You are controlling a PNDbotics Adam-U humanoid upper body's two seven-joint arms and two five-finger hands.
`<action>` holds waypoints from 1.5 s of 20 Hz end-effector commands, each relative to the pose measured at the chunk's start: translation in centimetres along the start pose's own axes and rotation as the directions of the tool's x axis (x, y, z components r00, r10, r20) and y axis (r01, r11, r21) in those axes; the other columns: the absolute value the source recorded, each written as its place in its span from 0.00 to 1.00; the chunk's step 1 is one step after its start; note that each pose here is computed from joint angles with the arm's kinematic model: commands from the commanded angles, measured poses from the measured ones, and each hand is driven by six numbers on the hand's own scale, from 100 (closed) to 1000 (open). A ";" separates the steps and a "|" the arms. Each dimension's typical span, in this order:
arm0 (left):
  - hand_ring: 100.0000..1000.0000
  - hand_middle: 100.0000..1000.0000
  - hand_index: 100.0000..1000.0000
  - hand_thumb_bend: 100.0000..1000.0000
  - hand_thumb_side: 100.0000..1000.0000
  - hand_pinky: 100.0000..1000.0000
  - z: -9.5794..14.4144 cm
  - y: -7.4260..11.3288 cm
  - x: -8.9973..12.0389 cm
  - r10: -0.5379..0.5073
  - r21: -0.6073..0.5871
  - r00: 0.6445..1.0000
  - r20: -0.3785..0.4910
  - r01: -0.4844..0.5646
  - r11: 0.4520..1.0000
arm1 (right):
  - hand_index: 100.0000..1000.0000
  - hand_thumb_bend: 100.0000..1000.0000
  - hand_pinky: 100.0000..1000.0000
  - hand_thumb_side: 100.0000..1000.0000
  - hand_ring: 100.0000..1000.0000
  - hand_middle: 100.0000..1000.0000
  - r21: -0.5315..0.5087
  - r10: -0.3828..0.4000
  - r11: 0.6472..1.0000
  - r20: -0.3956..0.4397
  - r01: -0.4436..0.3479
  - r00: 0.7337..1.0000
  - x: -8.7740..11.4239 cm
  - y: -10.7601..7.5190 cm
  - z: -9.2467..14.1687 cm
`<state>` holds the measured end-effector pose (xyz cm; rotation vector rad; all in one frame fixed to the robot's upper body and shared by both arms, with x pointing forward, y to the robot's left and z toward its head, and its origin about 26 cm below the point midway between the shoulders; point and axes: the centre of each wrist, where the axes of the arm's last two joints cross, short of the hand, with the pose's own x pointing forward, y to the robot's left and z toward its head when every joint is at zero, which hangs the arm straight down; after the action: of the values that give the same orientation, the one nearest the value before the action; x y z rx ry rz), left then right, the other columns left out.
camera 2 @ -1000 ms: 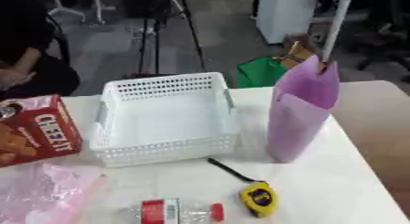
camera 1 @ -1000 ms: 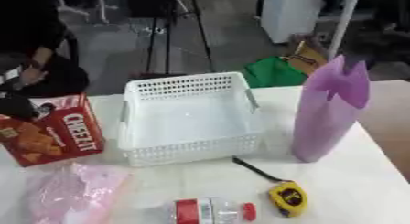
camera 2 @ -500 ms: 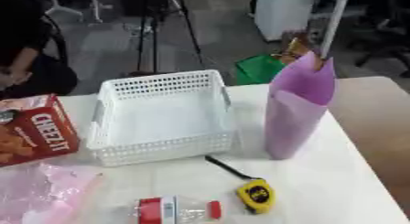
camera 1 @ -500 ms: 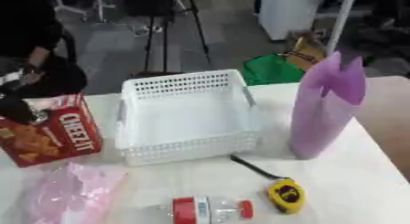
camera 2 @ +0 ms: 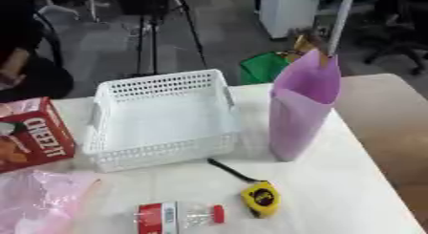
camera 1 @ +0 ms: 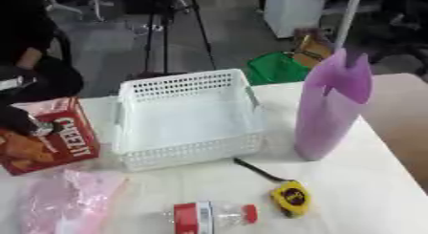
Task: Pick up objects on the table and place them in the box.
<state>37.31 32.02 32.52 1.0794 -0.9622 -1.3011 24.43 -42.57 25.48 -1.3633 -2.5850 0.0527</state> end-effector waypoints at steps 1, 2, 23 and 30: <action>1.00 1.00 1.00 0.46 0.50 1.00 1.2 1.7 -0.5 0.114 -0.095 0.986 -0.118 -0.126 0.988 | 0.72 0.00 0.73 0.76 0.75 0.73 0.003 0.002 1.000 0.043 -0.002 0.999 0.5 -0.4 -1.2; 1.00 1.00 1.00 0.46 0.49 1.00 1.1 1.8 -0.5 0.121 -0.094 0.985 -0.123 -0.133 0.987 | 0.72 0.00 0.73 0.76 0.75 0.73 0.004 0.000 1.000 0.043 0.000 0.999 0.5 -0.4 -1.2; 1.00 1.00 1.00 0.45 0.47 1.00 -1.6 2.0 -0.3 0.100 -0.107 0.982 -0.163 -0.118 0.987 | 0.72 0.00 0.73 0.77 0.75 0.72 -0.001 -0.010 1.000 0.039 0.010 0.999 0.6 -0.4 -1.3; 1.00 1.00 1.00 0.42 0.45 1.00 -1.9 2.2 0.2 0.078 -0.102 0.986 -0.149 -0.093 0.990 | 0.72 0.00 0.73 0.77 0.75 0.72 -0.003 -0.016 1.000 0.037 0.016 0.999 0.5 -0.3 -1.2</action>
<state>40.03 31.52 32.79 1.0910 -0.9169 -1.2831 24.52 -42.45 25.47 -1.3356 -2.5923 0.0452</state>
